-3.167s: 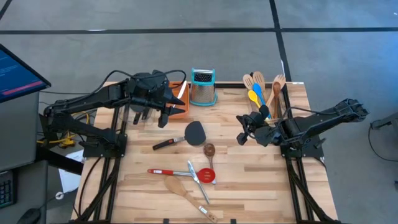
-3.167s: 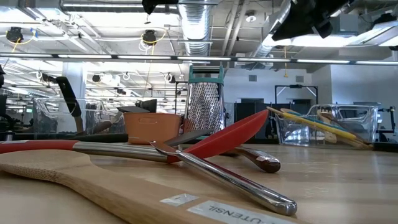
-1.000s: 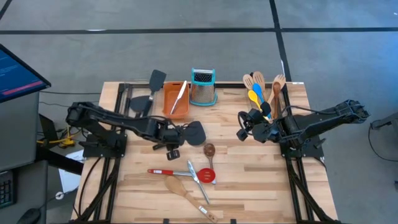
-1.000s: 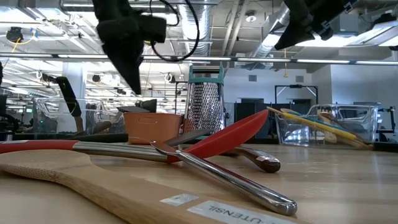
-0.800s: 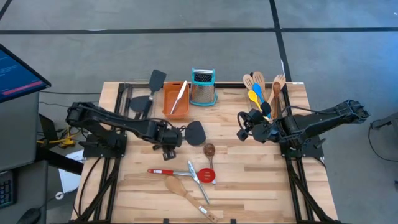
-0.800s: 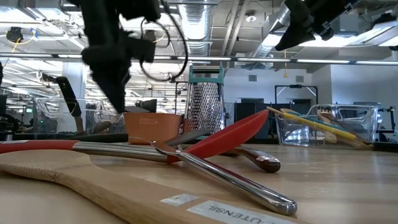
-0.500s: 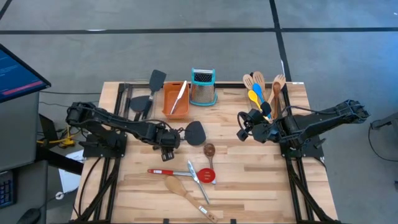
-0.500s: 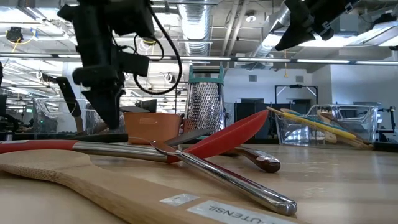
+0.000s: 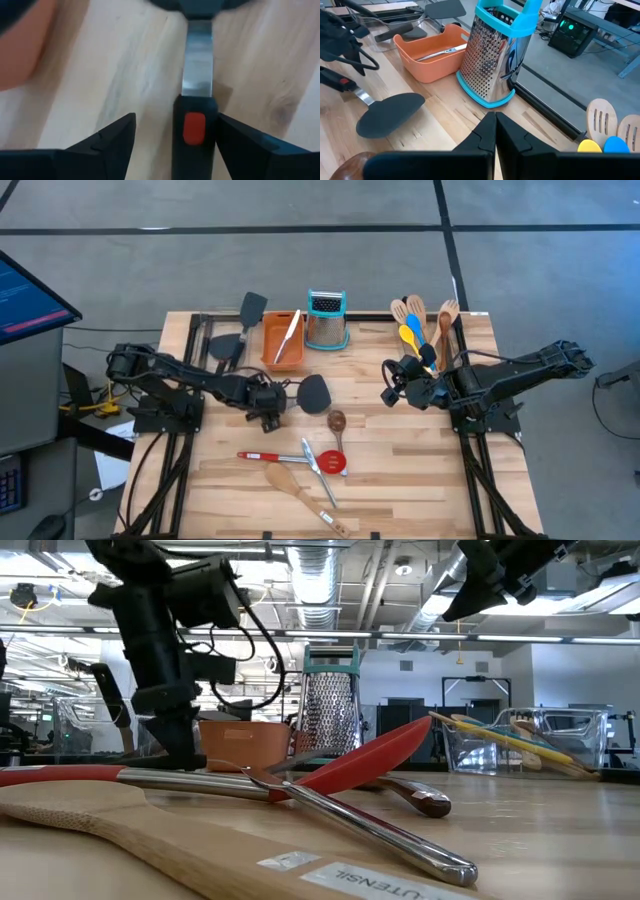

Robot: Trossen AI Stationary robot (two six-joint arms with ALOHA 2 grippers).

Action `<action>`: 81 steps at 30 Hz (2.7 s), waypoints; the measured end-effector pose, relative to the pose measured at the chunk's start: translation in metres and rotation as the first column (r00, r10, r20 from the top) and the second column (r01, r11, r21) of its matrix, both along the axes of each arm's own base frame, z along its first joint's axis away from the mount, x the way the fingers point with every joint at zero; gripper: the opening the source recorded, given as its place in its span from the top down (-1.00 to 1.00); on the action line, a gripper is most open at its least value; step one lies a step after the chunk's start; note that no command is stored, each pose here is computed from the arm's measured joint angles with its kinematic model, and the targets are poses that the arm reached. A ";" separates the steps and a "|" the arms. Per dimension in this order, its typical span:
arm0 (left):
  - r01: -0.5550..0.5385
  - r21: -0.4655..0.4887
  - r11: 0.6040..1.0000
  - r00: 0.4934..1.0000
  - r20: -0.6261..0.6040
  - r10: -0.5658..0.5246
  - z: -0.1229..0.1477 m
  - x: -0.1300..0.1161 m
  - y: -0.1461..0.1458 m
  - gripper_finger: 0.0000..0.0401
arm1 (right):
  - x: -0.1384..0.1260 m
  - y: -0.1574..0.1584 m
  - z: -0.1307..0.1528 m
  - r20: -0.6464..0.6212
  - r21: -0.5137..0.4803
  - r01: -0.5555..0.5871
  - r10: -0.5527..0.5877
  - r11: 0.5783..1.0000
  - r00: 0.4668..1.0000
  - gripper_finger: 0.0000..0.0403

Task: Pick & Place Kitchen Items
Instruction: Put the plastic spatula into the left transparent bin

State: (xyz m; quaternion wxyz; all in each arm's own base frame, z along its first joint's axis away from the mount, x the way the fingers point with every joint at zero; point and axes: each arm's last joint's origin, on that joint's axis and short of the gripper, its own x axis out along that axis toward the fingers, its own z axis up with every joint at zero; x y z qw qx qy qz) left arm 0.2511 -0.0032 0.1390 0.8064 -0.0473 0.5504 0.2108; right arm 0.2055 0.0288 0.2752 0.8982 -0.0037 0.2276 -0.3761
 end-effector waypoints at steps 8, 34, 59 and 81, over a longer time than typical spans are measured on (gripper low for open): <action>0.001 -0.123 0.992 0.997 0.081 0.009 -0.015 -0.005 0.009 -0.22 | 0.000 0.000 0.000 0.000 0.000 0.000 0.000 1.000 1.000 0.99; -0.026 -0.155 0.988 0.992 0.121 0.045 -0.014 -0.005 0.006 0.58 | 0.000 0.000 0.000 -0.001 -0.001 0.000 0.000 1.000 1.000 0.99; 0.172 0.026 0.985 0.668 0.732 -0.135 0.114 -0.041 -0.020 0.62 | 0.000 0.000 0.000 -0.005 -0.002 0.000 0.000 1.000 1.000 0.99; -0.605 0.583 0.542 0.749 0.649 0.137 0.155 -0.094 0.045 0.62 | 0.000 0.000 0.000 -0.004 -0.001 0.001 -0.001 1.000 1.000 0.99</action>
